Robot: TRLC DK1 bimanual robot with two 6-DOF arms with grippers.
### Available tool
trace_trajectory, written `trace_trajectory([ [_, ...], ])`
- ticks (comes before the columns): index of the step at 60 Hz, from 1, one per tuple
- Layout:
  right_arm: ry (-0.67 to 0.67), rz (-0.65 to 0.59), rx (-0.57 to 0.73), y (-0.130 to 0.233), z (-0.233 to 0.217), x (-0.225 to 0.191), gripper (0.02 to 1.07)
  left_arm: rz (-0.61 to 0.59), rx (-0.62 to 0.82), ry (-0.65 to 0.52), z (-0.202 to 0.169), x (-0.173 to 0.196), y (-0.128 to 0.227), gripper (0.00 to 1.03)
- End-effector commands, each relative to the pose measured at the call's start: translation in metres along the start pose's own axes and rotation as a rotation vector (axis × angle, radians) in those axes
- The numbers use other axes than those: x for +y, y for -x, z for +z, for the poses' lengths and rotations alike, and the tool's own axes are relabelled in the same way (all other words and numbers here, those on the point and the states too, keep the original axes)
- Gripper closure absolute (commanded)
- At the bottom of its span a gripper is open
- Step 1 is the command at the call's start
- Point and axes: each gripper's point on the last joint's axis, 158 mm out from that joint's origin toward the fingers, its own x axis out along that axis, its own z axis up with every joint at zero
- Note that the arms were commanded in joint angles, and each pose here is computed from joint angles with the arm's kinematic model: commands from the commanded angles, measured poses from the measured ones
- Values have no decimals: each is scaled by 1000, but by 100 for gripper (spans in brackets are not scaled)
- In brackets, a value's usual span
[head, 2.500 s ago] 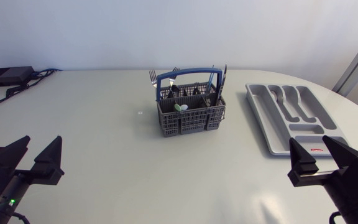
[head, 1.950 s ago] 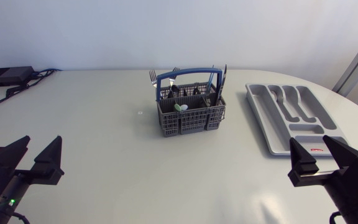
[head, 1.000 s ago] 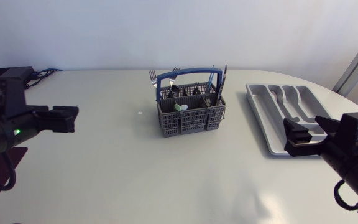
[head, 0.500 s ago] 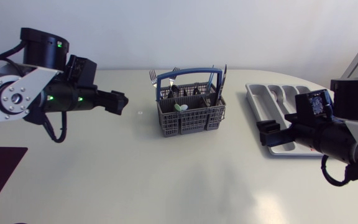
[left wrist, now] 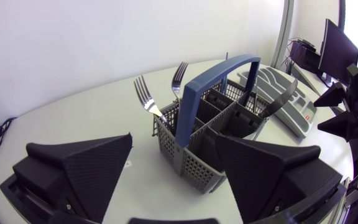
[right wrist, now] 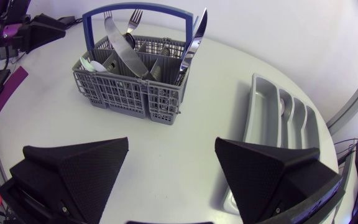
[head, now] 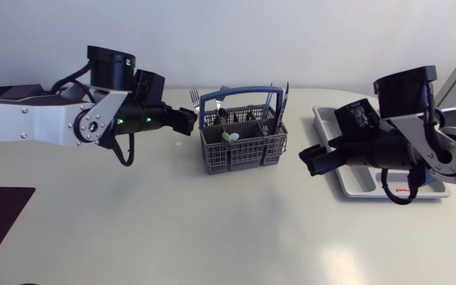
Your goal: Sort the cutlery from the basket into the organizer compartments.
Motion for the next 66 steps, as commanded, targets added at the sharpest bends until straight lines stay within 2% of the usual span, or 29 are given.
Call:
trace_trajectory([
  [1, 10, 4, 22, -9, 1, -2, 7, -24, -13, -16, 8, -9, -20, 15],
  [9, 10, 7, 28, -13, 2, -2, 7, -41, -8, -27, 7, -19, -45, 17],
  [15, 10, 12, 29, -13, 2, -1, 7, -43, -25, -29, 11, -20, -59, 28],
  [21, 13, 18, 33, -15, 2, 0, 7, -40, -40, -28, 13, -17, -69, 44],
  [25, 14, 19, 33, -15, 2, 1, 7, -34, -37, -25, 12, -13, -71, 48],
  [26, 14, 19, 31, -15, 3, 1, 7, -29, -31, -22, 10, -10, -73, 54],
  [31, 17, 19, 28, -15, 5, 1, 7, -27, -26, -20, 8, -8, -74, 71],
  [36, 17, 19, 28, -15, 6, 1, 7, -24, -26, -18, 7, -6, -74, 94],
  [38, 17, 19, 28, -15, 6, 1, 7, -23, -28, -18, 8, -6, -73, 100],
  [54, 16, 18, 30, -13, 5, 1, 7, -93, 15, -33, -4, -22, -54, 100],
  [66, 21, 21, 33, -9, -1, 4, 7, -115, 62, -50, -32, -27, -18, 100],
])
